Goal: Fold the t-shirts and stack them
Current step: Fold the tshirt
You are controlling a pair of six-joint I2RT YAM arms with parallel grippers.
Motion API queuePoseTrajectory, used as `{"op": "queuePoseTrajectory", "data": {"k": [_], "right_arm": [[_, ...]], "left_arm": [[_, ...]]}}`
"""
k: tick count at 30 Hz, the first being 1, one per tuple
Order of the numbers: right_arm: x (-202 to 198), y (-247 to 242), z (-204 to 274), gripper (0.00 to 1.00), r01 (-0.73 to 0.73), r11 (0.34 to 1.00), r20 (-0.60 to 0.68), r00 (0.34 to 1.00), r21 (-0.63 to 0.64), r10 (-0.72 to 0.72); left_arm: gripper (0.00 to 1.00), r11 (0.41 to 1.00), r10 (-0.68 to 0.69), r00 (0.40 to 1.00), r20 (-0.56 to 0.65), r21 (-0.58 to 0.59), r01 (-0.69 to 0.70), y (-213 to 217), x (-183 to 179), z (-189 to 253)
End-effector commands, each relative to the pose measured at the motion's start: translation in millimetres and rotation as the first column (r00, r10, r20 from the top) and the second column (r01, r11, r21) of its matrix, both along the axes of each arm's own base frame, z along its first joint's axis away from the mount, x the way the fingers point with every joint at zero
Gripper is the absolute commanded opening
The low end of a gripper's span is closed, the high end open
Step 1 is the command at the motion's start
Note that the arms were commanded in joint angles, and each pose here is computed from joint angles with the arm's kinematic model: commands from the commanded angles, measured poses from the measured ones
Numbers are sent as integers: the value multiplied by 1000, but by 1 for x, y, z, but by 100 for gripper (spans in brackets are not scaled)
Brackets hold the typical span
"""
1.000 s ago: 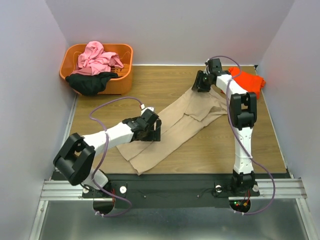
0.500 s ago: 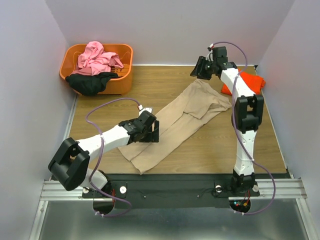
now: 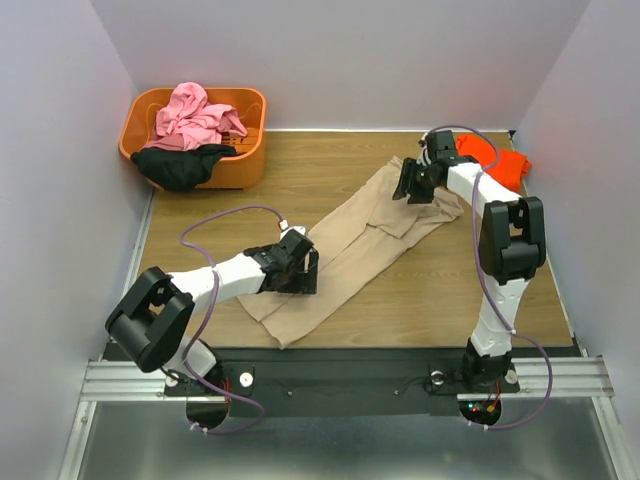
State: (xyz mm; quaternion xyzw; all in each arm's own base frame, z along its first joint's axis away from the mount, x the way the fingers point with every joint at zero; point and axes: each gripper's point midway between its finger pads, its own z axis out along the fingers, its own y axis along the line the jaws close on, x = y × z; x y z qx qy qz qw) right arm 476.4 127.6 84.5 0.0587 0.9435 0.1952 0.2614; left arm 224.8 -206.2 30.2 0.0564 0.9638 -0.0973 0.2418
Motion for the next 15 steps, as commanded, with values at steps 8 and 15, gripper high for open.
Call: {"op": "queuePoseTrajectory", "data": {"k": [8, 15], "right_arm": [[-1, -15, -63, 56, 34, 992, -82, 996, -120, -44], [12, -8, -96, 56, 45, 993, -130, 990, -113, -59]], "left_arm": [[88, 992, -82, 994, -75, -102, 74, -19, -18, -18], [88, 980, -122, 981, -149, -173, 96, -35, -29, -28]]}}
